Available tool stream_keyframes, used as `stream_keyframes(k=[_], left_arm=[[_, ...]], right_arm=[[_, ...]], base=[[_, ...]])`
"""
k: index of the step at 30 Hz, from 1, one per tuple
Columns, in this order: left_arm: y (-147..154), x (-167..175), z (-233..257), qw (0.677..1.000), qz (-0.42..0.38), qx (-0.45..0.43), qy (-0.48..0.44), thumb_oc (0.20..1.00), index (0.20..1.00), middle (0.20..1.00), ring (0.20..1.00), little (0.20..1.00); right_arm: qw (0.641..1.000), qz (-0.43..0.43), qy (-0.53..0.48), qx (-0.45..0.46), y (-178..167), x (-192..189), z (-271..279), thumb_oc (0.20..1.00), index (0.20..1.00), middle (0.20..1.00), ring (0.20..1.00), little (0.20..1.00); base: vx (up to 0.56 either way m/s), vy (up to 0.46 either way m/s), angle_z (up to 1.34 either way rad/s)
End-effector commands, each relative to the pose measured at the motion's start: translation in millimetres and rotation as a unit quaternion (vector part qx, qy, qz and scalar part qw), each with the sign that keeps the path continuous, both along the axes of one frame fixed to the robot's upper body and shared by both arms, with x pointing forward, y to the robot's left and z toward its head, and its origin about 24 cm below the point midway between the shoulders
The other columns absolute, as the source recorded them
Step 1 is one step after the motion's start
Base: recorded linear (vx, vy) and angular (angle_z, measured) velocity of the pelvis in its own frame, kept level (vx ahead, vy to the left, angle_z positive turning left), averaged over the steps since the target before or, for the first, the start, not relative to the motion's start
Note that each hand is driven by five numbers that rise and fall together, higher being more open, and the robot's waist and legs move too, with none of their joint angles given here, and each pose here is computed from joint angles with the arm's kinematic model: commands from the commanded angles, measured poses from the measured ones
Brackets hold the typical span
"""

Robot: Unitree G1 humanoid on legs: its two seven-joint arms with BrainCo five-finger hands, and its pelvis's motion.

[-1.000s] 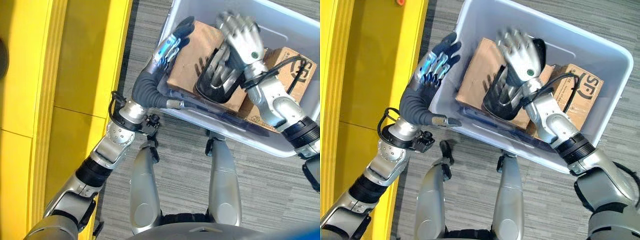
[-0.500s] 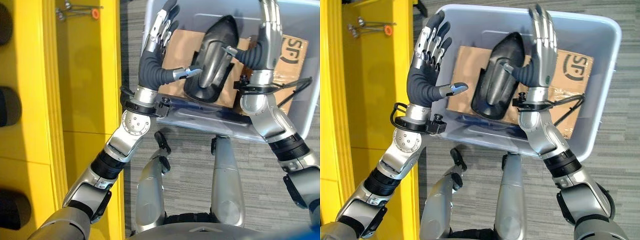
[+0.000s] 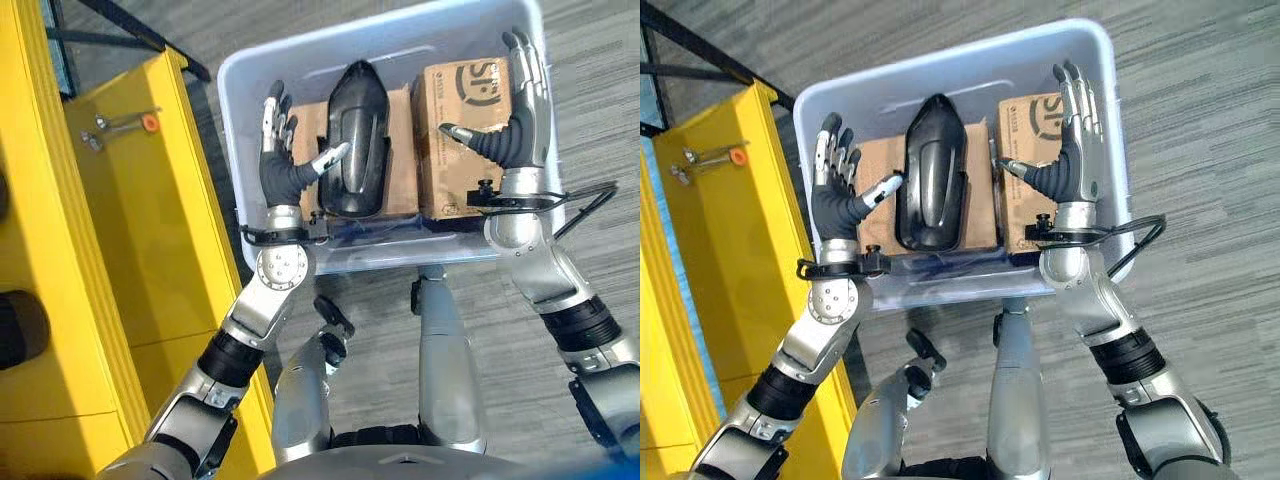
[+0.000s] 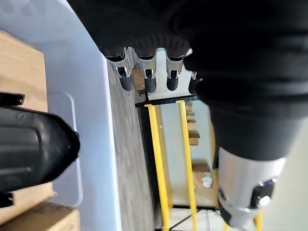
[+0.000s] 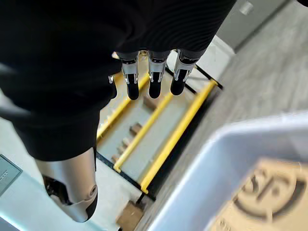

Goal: Move parts from the plastic box to the shelf.

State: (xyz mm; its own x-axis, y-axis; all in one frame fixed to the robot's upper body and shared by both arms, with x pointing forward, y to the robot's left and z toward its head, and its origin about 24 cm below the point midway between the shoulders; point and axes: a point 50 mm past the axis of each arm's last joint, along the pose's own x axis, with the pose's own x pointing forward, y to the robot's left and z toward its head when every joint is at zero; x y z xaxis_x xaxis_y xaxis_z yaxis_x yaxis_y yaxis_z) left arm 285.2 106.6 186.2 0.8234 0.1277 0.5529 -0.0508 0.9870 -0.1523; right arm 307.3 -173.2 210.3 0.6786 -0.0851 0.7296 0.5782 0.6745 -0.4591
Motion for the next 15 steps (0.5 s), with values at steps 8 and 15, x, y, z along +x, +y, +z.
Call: stream_keyframes(k=[8,15], left_arm=[[0,-6,31,0.992,0.025,0.101,-0.075,1.0,1.0,1.0,1.0,1.0],[-4,-9,36,0.988,0.02,0.113,-0.107,1.0,1.0,1.0,1.0,1.0]], right_arm=[[0.993,-0.024,-0.049,0.103,-12,-28,-13,1.0,1.0,1.0,1.0,1.0],[0.994,-0.021,-0.064,0.087,-7,-23,-3,1.0,1.0,1.0,1.0,1.0]], base=[[-0.16,-0.205,0.26],[-0.18,-0.21,0.47]])
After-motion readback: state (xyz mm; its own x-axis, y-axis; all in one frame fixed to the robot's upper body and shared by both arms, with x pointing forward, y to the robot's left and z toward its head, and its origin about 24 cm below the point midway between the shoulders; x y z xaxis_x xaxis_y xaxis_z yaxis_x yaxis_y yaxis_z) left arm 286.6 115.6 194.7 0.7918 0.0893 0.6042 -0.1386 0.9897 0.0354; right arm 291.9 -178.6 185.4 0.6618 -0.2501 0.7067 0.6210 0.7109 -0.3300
